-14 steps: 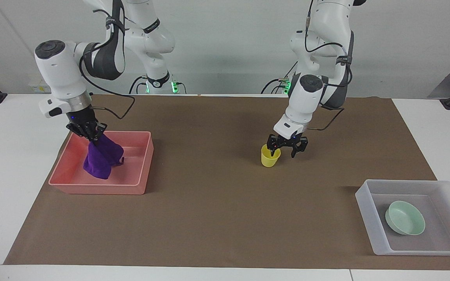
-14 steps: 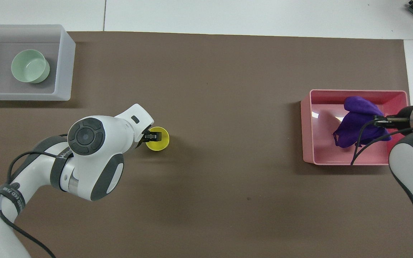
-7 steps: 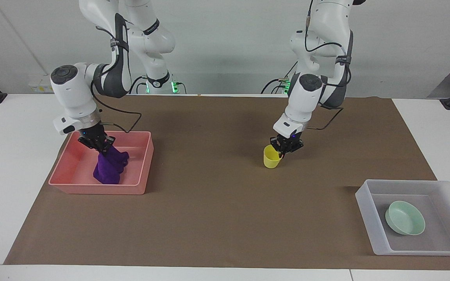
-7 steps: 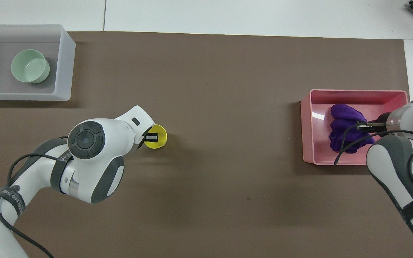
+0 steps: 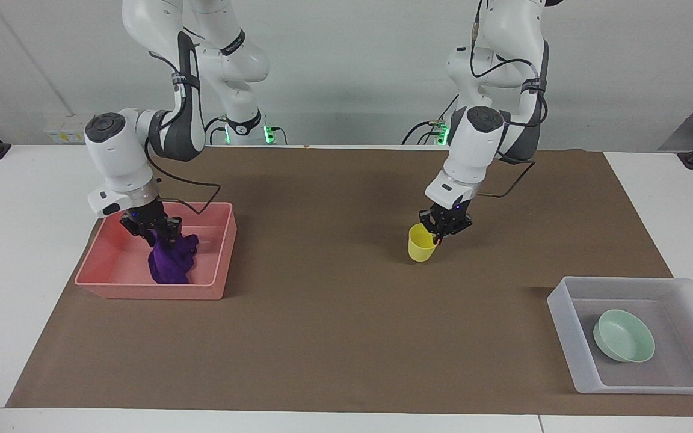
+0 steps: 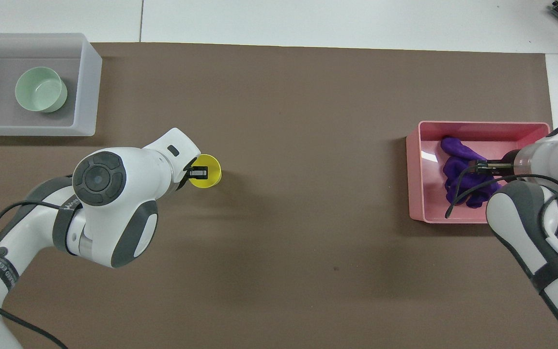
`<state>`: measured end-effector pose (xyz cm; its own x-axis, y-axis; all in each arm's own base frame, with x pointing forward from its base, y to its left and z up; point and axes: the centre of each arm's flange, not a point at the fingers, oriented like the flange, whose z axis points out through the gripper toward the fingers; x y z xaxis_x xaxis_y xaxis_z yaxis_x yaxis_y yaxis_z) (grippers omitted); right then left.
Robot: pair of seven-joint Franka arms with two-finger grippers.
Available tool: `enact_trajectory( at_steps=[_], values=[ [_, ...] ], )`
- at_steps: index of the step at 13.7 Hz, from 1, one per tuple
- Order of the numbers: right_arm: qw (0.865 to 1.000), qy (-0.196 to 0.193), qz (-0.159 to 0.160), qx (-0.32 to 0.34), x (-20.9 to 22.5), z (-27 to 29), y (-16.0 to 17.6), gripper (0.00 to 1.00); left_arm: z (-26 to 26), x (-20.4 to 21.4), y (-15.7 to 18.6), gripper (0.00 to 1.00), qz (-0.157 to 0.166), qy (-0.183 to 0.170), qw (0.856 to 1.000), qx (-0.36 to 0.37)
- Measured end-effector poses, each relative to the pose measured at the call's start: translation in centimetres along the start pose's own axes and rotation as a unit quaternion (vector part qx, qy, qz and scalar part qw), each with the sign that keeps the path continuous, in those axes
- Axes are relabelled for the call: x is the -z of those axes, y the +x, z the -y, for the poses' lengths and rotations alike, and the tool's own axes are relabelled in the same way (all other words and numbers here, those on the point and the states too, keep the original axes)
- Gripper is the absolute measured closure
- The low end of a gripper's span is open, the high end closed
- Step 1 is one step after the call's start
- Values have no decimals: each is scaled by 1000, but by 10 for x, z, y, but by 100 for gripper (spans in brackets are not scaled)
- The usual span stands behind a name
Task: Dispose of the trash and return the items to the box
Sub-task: 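Place the yellow cup into the green bowl in the white box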
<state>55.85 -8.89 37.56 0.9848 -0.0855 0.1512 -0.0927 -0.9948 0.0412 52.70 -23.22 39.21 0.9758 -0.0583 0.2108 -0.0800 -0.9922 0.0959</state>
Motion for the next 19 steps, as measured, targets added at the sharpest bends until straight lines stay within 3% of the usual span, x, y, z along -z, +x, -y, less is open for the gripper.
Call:
enact_trajectory(
  at_steps=[3, 4, 8, 12, 15, 19],
  values=[
    [1000, 1, 2, 4, 29, 9, 10, 4, 40, 27, 31, 96, -31, 8, 999, 9],
    [1000, 2, 2, 0, 43, 15, 13, 0, 62, 41, 44, 96, -42, 12, 999, 9],
    [999, 7, 17, -35, 71, 75, 7, 0, 153, 99, 82, 96, -52, 39, 998, -9],
    [999, 7, 29, -37, 109, 118, 0, 0, 235, 125, 108, 96, -47, 49, 998, -18],
    [998, 4, 39, -39, 172, 116, 9, 0, 286, 125, 139, 96, -45, 48, 998, -6],
    [998, 1, 50, -41, 236, 110, 11, 0, 341, 96, 167, 96, -38, 43, 998, 11]
  ],
)
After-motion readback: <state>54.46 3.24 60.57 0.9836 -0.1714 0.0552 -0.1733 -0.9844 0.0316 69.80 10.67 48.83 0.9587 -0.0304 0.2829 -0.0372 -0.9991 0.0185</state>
